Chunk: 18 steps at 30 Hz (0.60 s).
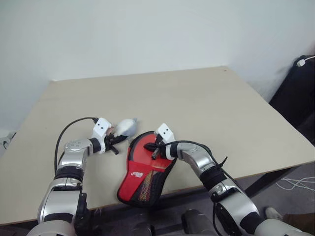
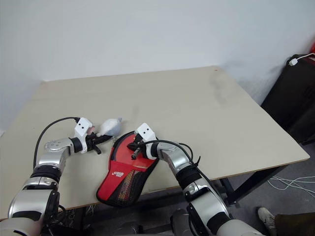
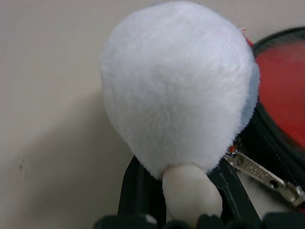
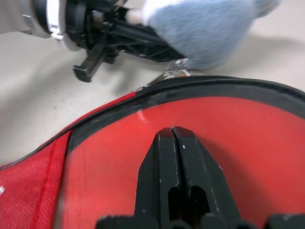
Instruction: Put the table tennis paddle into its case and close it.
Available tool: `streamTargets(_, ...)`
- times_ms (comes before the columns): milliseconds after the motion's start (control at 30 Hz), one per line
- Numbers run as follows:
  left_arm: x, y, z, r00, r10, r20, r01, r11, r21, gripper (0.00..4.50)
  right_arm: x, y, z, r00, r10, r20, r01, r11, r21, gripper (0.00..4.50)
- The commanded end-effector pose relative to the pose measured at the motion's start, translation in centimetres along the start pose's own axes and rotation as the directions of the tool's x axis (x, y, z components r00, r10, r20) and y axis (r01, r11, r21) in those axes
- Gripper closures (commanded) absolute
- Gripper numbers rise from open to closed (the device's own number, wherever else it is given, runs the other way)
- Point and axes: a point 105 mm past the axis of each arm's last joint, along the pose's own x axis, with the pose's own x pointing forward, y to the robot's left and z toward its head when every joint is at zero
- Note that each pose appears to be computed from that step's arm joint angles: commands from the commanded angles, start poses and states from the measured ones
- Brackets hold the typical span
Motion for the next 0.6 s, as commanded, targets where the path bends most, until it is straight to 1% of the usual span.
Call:
streamTargets(33, 0.9, 0.8, 3.4, 0.995, 0.040, 0.089, -0.044, 0.998, 0.044, 4.30, 0.3, 0.4, -0.3, 1.000, 0.018, -0.015, -0.018, 1.000, 0.012, 4.50)
streamTargets(300, 2.1, 1.1, 4.3, 0.992, 0.094, 0.088, -0.102, 0.991, 0.084, 4.30, 0.2, 0.4, -0.4, 1.000, 0.016, -0.017, -0.016, 1.000, 0.015, 4.50)
streamTargets(600, 4.6, -0.3, 6.0, 0.992, 0.068, 0.110, -0.081, 0.990, 0.116, 4.30, 0.3, 0.4, -0.4, 1.000, 0.017, -0.016, -0.016, 1.000, 0.014, 4.50)
